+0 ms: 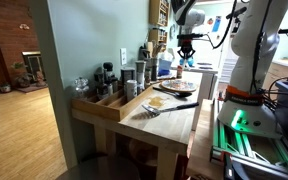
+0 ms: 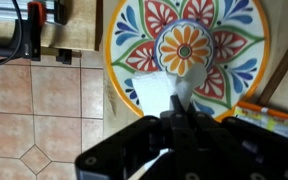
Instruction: Use a tissue to wipe the wet part of the counter
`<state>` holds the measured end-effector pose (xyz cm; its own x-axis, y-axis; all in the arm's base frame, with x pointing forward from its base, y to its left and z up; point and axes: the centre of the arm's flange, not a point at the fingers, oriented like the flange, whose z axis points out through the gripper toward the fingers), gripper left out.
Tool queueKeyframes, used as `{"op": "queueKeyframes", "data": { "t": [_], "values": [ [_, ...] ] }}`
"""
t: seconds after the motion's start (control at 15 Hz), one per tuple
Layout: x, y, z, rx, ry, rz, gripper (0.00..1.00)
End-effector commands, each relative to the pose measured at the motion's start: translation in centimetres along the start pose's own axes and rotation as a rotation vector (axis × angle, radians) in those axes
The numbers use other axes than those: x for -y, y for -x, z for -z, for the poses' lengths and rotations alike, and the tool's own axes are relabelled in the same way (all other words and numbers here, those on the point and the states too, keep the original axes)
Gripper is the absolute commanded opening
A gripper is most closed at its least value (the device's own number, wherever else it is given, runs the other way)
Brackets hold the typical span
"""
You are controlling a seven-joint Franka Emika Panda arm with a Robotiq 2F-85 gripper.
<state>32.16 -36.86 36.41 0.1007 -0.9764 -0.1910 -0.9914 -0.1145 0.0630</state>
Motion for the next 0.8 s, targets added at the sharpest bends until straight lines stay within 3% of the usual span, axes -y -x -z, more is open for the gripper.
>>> {"op": "queueKeyframes", "data": {
  "t": [0.0, 0.27, 0.33, 0.47, 0.73],
  "values": [
    [-1.0, 9.3, 1.6, 0.016, 0.003, 0.202, 0.01],
    [-1.2, 18.1, 2.3, 0.051, 0.019, 0.416, 0.01],
    [1.0, 13.3, 2.0, 0.033, 0.036, 0.324, 0.03],
    [0.5, 16.4, 2.3, 0.028, 0.039, 0.380, 0.03],
    [-0.1, 18.2, 1.6, 0.014, 0.040, 0.422, 0.01]
  ]
}}
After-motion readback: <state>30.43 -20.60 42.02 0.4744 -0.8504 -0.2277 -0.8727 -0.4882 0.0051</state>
